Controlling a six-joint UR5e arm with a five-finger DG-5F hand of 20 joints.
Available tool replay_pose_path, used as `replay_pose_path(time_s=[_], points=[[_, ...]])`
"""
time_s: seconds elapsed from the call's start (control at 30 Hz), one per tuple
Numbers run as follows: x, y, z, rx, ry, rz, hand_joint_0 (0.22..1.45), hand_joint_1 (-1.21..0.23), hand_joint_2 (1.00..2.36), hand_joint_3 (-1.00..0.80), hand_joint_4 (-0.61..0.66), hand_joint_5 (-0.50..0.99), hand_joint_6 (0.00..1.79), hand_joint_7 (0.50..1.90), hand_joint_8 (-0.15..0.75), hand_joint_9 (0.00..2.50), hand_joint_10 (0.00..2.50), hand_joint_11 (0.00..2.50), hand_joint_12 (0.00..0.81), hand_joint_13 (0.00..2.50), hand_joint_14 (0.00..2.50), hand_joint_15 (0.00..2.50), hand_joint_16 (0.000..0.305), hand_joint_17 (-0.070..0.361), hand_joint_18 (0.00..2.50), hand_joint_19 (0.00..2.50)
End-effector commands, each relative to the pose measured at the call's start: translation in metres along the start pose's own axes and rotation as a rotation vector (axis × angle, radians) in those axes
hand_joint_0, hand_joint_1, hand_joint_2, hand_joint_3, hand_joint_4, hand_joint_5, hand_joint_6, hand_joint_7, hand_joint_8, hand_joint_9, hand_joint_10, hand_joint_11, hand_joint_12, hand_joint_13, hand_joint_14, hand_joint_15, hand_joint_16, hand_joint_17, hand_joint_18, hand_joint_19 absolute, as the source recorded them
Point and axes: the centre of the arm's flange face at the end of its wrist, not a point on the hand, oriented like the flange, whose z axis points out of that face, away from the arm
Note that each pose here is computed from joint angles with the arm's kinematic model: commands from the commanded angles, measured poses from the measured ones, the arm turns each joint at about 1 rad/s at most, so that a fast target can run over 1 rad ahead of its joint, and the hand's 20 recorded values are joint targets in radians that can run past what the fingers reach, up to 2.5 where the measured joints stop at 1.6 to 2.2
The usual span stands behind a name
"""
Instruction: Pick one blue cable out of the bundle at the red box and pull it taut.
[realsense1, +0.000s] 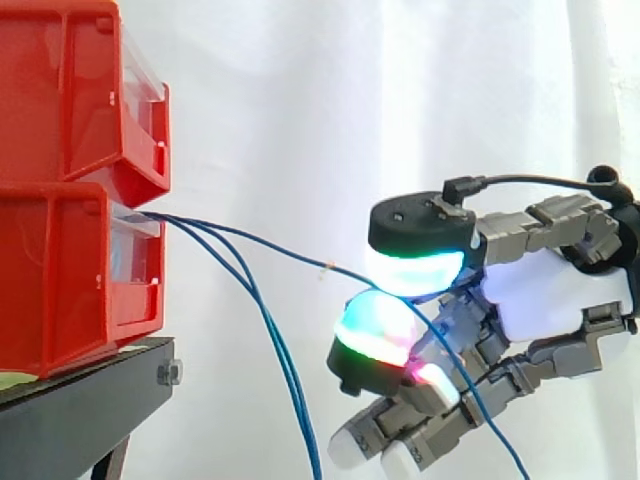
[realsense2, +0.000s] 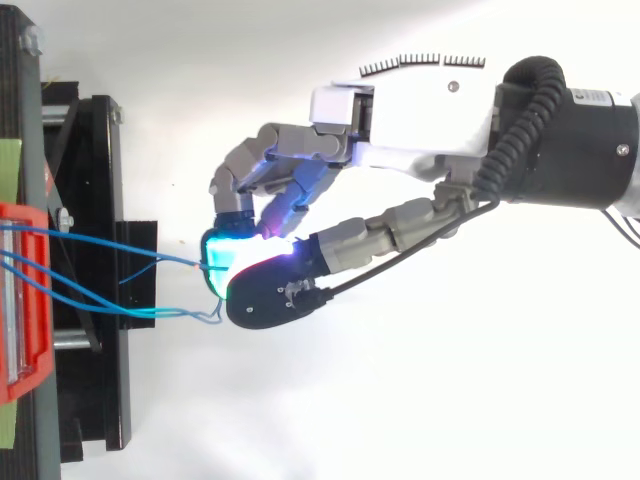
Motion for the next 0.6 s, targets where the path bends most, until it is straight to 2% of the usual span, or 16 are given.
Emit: replay_pose_path(time_s=[0.0,0.1,0.47,0.57], points=[[0.0011,-0.0018,-0.0031,0.026,0.004,-0.005,0.61,-0.73,1.03,0.01,0.14,-0.14,0.84,0.93,0.359,0.99,0.01,1.09,0.377,0.35,0.01,0.16,0.053,0.118,0.36,0.18],[0.0019,-0.0019,-0.0048,0.038,0.007,-0.003,0.61,-0.73,1.03,0.01,0.14,-0.15,0.84,0.92,0.358,1.00,0.01,1.11,0.375,0.35,0.01,0.15,0.052,0.118,0.36,0.18],[0.0032,-0.0017,-0.0039,0.035,0.008,-0.007,0.61,-0.73,1.03,0.00,0.14,-0.15,0.84,0.92,0.358,0.99,0.01,1.10,0.374,0.35,0.01,0.15,0.052,0.118,0.36,0.18],[0.0039,-0.0016,-0.0039,0.034,0.016,-0.010,0.61,-0.73,1.03,0.00,0.14,-0.15,0.84,0.92,0.359,0.99,0.01,1.10,0.374,0.35,0.01,0.15,0.052,0.117,0.36,0.18]])
